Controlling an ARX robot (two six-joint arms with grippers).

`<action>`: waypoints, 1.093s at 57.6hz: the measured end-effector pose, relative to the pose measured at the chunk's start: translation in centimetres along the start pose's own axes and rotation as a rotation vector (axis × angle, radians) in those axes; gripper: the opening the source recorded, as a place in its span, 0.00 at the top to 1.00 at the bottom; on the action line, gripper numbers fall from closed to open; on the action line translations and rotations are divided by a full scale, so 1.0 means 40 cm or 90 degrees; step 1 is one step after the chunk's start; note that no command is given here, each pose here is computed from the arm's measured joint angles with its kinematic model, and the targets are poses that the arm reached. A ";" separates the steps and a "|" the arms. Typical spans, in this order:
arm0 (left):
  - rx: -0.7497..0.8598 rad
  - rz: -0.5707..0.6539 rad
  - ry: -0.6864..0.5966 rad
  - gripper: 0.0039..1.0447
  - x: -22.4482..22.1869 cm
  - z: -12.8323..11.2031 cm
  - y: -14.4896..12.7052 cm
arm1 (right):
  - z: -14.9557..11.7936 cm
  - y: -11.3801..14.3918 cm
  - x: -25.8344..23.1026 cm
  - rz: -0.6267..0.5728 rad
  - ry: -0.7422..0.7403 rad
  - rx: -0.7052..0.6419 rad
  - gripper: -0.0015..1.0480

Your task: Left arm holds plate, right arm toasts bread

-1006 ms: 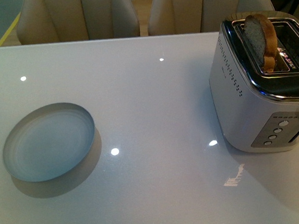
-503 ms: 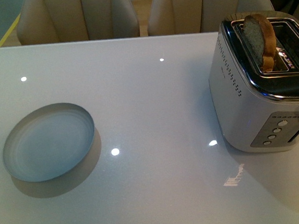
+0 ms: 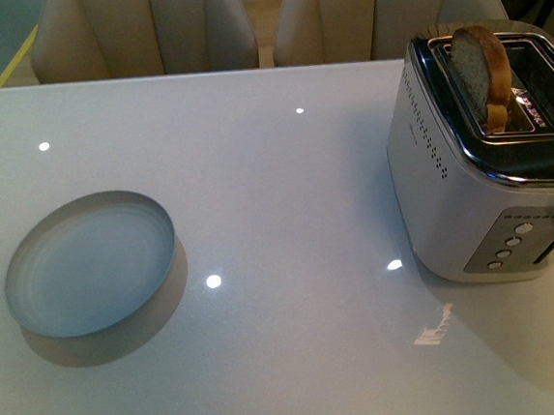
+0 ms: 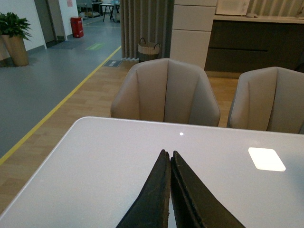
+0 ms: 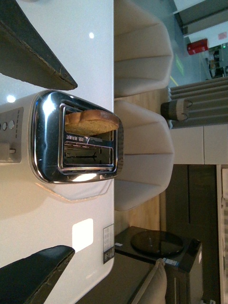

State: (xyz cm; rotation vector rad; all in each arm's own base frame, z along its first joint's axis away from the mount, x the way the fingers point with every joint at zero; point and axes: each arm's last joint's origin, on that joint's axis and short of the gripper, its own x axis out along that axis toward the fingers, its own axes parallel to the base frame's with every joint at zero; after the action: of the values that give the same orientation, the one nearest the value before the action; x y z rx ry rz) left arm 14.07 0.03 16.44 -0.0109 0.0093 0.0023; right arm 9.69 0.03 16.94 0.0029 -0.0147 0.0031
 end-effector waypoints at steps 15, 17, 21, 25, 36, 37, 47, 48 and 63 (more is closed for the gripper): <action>0.000 0.000 -0.012 0.97 -0.037 0.014 0.000 | 0.000 0.000 0.000 0.000 0.000 0.000 0.09; 0.000 0.000 -0.013 0.97 -0.041 0.014 0.000 | 0.000 0.000 0.000 0.000 0.000 0.000 0.09; 0.000 0.000 -0.014 0.97 -0.047 0.015 0.000 | 0.000 0.000 0.000 0.000 0.000 0.000 0.09; 0.000 0.000 -0.015 0.97 -0.054 0.016 0.000 | 0.000 0.000 0.000 0.000 0.000 0.000 0.09; 0.000 0.000 -0.015 0.97 -0.065 0.016 0.000 | 0.000 0.000 0.000 0.000 0.000 0.000 0.09; 0.000 0.000 -0.015 0.97 -0.066 0.016 0.000 | 0.000 0.000 0.000 0.000 0.000 0.000 0.09; 0.000 0.000 -0.015 0.97 -0.076 0.015 0.000 | 0.000 0.000 0.000 0.000 0.000 0.000 0.09; 0.000 0.000 -0.015 0.97 -0.077 0.015 0.000 | 0.000 0.000 0.000 0.000 0.000 0.000 0.09; 0.000 0.000 -0.010 0.97 -0.108 0.007 0.000 | 0.000 0.000 0.000 0.000 0.000 0.000 0.09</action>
State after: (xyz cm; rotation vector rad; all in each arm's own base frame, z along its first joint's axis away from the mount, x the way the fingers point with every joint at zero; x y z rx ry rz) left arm 9.76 0.02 16.77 -0.0109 -0.0071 0.0019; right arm 9.69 0.03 16.94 0.0029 -0.0147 0.0035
